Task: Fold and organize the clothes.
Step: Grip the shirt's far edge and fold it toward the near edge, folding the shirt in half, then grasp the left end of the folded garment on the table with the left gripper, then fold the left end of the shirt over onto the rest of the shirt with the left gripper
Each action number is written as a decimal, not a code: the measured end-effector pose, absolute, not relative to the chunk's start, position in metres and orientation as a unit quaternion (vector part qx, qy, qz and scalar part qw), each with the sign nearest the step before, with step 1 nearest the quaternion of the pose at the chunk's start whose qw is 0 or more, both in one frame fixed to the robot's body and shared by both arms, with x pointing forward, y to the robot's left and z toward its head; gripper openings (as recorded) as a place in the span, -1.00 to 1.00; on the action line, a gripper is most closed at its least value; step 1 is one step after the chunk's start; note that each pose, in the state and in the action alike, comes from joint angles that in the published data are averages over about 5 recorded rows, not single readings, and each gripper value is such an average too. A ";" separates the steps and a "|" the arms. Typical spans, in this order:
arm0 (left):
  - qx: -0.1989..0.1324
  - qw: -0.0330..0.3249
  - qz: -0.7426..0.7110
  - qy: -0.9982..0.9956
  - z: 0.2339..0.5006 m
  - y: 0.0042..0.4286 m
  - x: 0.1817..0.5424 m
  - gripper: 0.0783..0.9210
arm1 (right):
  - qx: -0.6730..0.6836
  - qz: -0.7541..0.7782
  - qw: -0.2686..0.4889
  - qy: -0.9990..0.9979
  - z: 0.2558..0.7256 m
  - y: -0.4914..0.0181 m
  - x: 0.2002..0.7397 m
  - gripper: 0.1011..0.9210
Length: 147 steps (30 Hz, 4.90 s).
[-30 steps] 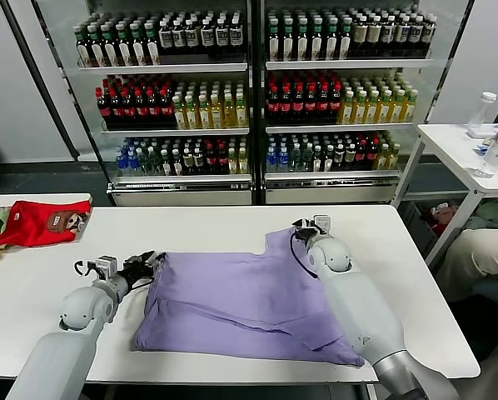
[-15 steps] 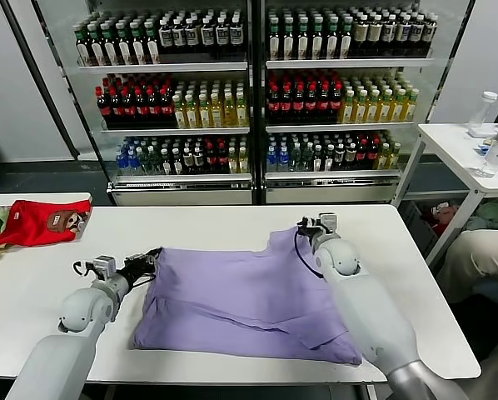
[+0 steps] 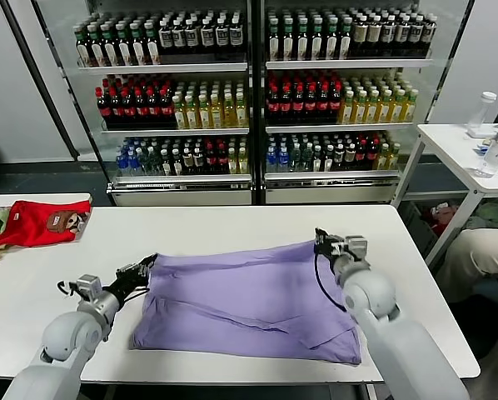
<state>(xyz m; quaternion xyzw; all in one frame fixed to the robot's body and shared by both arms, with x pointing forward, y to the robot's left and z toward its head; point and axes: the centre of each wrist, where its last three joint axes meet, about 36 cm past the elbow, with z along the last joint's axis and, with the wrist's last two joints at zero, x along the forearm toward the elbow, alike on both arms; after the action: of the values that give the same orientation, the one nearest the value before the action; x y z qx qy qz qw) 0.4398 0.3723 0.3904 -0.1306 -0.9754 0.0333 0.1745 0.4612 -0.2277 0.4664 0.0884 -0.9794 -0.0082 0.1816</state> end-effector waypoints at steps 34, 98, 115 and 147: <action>-0.136 0.165 0.044 -0.976 0.395 0.364 0.386 -0.98 | 0.081 -0.016 0.209 -0.974 0.462 -0.243 0.366 -0.95; 0.014 0.287 0.043 -0.957 0.401 0.287 0.359 0.43 | 0.054 0.033 0.193 -0.979 0.481 -0.238 0.286 0.76; 0.021 0.288 0.026 -0.957 0.396 0.260 0.358 -0.74 | 0.054 0.037 0.197 -0.978 0.476 -0.232 0.283 0.76; 0.100 0.190 -0.097 -0.972 0.477 0.346 0.347 -0.94 | 0.050 0.051 0.188 -0.980 0.482 -0.236 0.282 0.76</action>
<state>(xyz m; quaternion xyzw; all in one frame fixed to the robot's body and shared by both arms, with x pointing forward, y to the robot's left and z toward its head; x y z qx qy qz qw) 0.3468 0.3462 0.4771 0.0997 -0.9718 -0.0972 0.1903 0.2824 -0.2358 0.4816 0.0499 -0.9796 0.0506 0.1877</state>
